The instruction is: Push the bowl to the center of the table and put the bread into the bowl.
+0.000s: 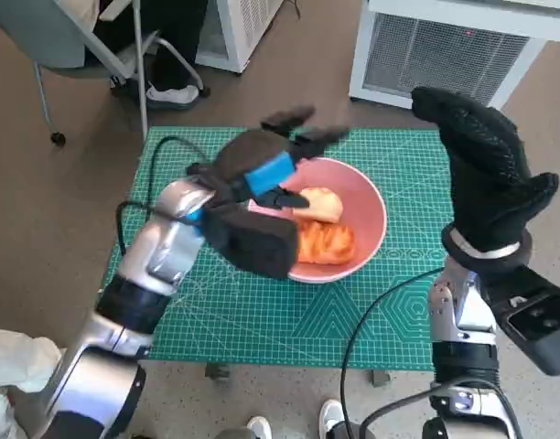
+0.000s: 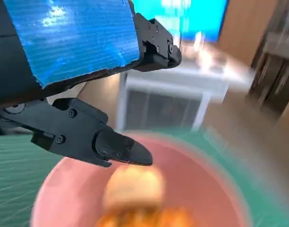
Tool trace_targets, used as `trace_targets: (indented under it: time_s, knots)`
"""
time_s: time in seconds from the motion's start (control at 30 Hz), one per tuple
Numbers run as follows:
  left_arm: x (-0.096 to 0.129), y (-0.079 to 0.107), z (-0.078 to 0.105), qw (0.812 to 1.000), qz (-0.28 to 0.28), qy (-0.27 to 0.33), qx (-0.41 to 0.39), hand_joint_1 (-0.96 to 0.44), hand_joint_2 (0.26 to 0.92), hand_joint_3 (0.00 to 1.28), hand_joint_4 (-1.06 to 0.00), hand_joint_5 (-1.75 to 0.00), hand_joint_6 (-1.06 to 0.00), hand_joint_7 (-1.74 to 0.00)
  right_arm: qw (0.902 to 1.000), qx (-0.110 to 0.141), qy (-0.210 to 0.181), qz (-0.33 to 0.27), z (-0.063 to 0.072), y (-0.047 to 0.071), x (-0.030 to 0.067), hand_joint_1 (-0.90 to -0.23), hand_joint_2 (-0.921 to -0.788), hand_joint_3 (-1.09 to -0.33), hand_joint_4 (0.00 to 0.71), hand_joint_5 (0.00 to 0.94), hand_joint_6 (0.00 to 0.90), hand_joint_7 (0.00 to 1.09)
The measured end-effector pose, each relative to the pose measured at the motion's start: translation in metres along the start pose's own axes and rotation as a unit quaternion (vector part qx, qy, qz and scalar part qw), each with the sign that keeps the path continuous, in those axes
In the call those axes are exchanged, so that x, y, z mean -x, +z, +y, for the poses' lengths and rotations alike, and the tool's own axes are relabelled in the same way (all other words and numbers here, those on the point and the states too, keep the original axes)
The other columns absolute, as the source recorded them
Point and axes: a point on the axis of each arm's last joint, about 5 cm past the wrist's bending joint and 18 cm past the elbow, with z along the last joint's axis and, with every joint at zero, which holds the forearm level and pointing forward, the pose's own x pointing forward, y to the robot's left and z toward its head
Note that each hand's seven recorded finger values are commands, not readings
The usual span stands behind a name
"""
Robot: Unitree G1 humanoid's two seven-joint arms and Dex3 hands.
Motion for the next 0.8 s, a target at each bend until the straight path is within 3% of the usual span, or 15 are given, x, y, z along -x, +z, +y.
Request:
trace_targets:
  time_s: [0.2, 0.37, 0.6, 0.8]
  knots:
    - [0.019, -0.002, 0.006, 0.993, -0.034, 0.085, 0.079, -0.63, 0.921, 0.35, -0.19, -0.02, -0.33, -0.03, 1.0, -0.004, -0.002, -0.001, 0.002, -0.001, -0.0008, -0.585, -0.921, -0.763, -0.001, 0.508, -0.001, 0.65]
    - [0.035, -0.006, 0.007, 0.972, -0.067, 0.16, 0.161, -0.65, 0.921, 0.44, -0.23, -0.03, -0.35, -0.04, 1.0, -0.003, -0.004, -0.005, 0.003, 0.0, -0.0031, -0.581, -0.921, -0.756, -0.001, 0.508, -0.001, 0.65]
    - [0.049, -0.009, -0.011, 0.931, -0.11, 0.231, 0.261, -0.63, 0.921, 0.48, -0.25, -0.03, -0.36, -0.04, 0.9998, 0.002, -0.001, -0.018, 0.003, 0.0, -0.01, -0.58, -0.921, -0.75, -0.001, 0.508, -0.001, 0.65]
    - [0.055, -0.007, -0.027, 0.908, -0.13, 0.272, 0.291, -0.62, 0.921, 0.49, -0.25, -0.02, -0.36, -0.03, 0.9997, 0.009, 0.006, -0.021, 0.004, -0.001, -0.0151, -0.575, -0.921, -0.762, 0.003, 0.504, -0.001, 0.64]
